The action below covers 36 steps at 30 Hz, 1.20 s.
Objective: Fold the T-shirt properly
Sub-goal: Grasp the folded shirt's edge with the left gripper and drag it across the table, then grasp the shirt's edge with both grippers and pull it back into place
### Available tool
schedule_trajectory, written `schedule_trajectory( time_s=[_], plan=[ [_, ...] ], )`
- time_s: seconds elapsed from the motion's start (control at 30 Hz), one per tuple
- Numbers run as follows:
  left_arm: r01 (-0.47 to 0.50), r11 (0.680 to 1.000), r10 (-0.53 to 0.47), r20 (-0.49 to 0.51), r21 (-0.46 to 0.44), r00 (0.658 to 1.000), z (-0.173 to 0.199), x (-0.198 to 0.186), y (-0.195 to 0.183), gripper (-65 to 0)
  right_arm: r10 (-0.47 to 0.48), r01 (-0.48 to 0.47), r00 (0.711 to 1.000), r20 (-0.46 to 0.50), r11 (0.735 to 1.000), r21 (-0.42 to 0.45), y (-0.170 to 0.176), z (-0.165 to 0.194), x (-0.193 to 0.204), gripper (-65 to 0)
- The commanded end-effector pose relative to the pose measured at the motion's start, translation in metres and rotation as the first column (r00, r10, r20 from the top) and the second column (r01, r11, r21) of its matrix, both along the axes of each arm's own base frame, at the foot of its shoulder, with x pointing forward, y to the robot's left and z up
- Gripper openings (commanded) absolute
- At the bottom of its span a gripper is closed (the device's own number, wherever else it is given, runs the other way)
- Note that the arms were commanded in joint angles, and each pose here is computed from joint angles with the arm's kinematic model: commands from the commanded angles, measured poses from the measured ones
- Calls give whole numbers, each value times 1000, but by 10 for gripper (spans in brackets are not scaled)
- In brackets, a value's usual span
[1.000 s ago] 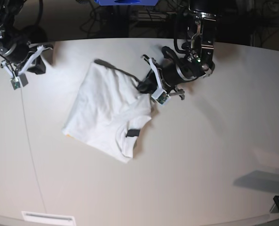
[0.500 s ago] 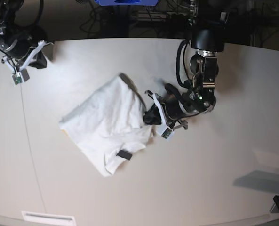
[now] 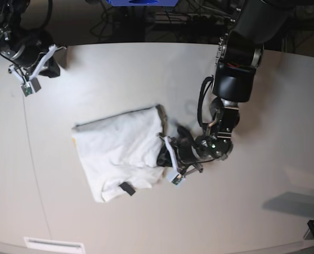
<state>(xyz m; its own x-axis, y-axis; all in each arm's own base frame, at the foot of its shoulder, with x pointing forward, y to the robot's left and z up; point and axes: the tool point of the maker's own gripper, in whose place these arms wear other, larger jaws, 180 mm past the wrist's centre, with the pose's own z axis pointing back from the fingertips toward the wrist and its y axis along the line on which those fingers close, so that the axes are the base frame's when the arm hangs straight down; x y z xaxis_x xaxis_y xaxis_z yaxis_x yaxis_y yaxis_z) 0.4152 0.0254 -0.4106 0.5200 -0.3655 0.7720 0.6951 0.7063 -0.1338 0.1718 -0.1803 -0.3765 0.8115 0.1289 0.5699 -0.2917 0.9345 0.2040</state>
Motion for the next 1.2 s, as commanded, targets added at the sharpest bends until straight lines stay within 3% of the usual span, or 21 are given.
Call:
schedule_trajectory(
  time_s=[0.0, 0.23, 0.57, 0.8, 0.9, 0.97, 1.07, 1.17],
  plan=[
    [40, 999, -40, -9, -5, 999, -1, -2, -17, -593, 7, -7, 999, 36, 1000, -3, -1, 8, 6, -649],
    [43, 994, -43, -2, -99, 999, 7, 12, -50, -593, 8, -7, 999, 47, 1000, -4, -2, 10, 10, -649],
    [51, 994, -40, 100, -101, 994, 53, 52, -52, -593, 10, -9, 999, 48, 1000, -5, -2, 10, 11, -649],
    [56, 993, -36, 175, -107, 984, 85, 69, -50, -593, 66, -70, 993, 93, 997, 36, 24, 16, 24, -649],
    [77, 995, -63, 211, -56, 975, 86, 49, -42, -593, 58, -68, 983, 172, 996, 50, 24, 27, 36, -649],
    [89, 994, -64, 297, -69, 953, 104, 32, -38, -593, 46, -62, 972, 229, 996, 65, 24, 36, 45, -649],
    [22, 990, 33, 372, -142, 928, 123, 5, -17, -593, 30, -57, 955, 294, 995, 83, 25, 47, 56, -649],
    [-22, 983, 91, 383, -182, 919, 123, -29, -9, -593, 16, -54, 937, 350, 994, 99, 27, 58, 69, -649]
  ],
)
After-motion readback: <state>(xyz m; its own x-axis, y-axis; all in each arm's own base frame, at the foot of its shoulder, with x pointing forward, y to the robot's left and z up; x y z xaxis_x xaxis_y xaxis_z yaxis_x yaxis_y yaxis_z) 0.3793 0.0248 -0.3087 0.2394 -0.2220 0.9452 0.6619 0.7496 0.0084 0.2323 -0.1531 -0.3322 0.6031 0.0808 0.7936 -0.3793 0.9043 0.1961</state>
